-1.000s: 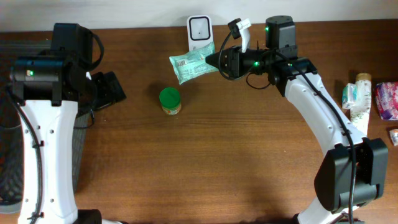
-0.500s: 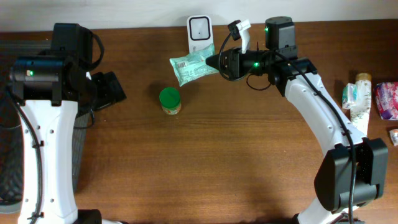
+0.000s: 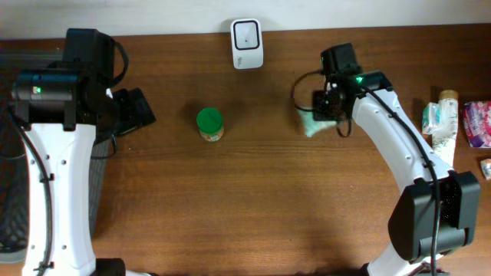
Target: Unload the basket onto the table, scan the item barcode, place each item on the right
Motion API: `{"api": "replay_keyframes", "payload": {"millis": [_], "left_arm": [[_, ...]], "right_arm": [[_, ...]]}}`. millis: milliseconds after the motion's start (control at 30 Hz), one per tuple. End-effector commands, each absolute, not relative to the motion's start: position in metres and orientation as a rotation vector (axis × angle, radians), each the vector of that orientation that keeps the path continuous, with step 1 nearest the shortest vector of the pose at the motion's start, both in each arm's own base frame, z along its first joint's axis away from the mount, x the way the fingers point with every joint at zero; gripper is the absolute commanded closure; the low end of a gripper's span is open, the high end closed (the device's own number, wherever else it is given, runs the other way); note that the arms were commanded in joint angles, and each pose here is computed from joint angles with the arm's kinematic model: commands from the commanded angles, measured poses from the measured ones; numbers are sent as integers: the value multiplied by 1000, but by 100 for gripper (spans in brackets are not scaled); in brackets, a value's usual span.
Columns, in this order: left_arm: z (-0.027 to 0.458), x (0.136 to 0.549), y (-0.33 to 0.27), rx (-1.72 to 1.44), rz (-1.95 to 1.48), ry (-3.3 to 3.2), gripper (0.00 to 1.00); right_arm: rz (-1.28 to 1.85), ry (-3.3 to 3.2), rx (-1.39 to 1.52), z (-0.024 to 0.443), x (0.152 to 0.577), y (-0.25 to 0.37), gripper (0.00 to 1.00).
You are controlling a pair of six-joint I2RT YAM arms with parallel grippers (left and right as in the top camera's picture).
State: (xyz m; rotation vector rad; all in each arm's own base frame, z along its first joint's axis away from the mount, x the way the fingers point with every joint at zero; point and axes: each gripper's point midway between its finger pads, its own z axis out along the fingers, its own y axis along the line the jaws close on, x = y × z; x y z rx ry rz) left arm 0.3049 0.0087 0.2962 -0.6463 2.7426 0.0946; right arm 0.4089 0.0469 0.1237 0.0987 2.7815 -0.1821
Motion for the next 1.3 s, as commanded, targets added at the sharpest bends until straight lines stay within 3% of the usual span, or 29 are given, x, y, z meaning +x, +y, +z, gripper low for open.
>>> {"api": "replay_keyframes", "payload": {"millis": [0, 267, 400, 500, 600, 667, 700, 733, 833, 900, 933, 967, 1100, 1267], "left_arm": [[304, 303, 10, -666, 81, 2712, 1], [304, 303, 10, -666, 81, 2712, 1], [304, 303, 10, -666, 81, 2712, 1], [304, 303, 10, -666, 81, 2712, 1], [304, 303, 10, -666, 81, 2712, 1], [304, 303, 10, -666, 81, 2712, 1], [304, 303, 10, -666, 81, 2712, 1], [304, 303, 10, -666, 81, 2712, 1], [304, 303, 10, -666, 81, 2712, 1], [304, 303, 10, -666, 81, 2712, 1], [304, 303, 10, -666, 81, 2712, 1], [304, 303, 10, -666, 81, 2712, 1], [304, 303, 10, -666, 81, 2712, 1], [304, 303, 10, -666, 81, 2712, 1]], "right_arm": [[-563, 2691, 260, 145, 398, -1, 96], [-692, 2818, 242, 94, 372, -2, 95], [-530, 2847, 83, 87, 371, 56, 84], [-433, 2839, -67, 84, 365, 105, 46], [-237, 2855, -159, 81, 359, 151, 37], [-144, 2856, -161, 87, 363, 164, 20], [-127, 2856, -135, 90, 365, 163, 4], [-112, 2859, 107, 98, 372, 147, 1], [39, 2853, 463, 97, 383, 130, 1], [425, 2916, 580, 100, 383, 149, 1], [409, 2892, 648, 99, 389, 137, 23], [380, 2870, 765, 98, 390, 127, 26], [219, 2676, 1461, 83, 375, 94, 21], [56, 2544, 1699, 56, 372, 78, 19]]}}
